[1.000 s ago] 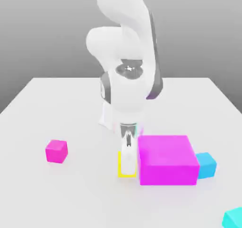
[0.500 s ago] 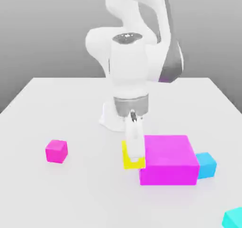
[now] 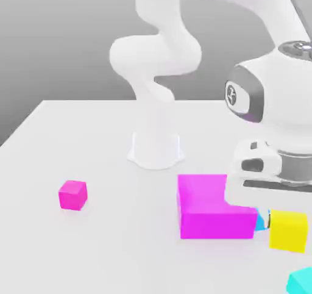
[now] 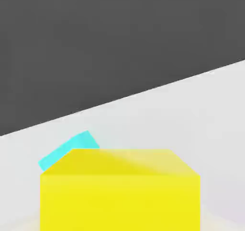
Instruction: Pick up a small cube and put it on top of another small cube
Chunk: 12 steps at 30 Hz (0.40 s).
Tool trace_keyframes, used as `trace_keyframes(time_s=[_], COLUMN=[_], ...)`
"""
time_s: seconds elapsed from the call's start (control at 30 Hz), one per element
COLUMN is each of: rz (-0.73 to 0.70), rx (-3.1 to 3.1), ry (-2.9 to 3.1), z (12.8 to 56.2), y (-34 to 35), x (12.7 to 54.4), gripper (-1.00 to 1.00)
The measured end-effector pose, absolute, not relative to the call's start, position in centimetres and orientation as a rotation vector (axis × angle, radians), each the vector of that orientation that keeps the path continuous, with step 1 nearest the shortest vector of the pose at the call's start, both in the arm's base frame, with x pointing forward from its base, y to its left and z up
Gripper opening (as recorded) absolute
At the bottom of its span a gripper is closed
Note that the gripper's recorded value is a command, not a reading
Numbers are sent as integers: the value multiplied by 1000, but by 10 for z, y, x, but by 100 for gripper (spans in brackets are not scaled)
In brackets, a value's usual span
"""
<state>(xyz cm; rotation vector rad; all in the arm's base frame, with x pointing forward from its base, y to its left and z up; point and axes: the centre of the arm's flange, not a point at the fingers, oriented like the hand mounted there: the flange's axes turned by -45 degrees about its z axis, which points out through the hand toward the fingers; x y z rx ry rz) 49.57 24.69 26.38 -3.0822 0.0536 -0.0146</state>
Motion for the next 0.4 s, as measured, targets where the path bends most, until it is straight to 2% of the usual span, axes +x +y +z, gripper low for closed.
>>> trace_keyframes(time_s=[0.1, 0.2, 0.23, 0.4], rz=[-6, -1, -1, -1], rx=[-3115, -3122, -3123, -3123], ry=[-257, -308, -313, -313], z=[249, 205, 192, 192], y=[275, 279, 279, 279], x=[499, 499, 499, 499], gripper=[-100, -100, 100, 100])
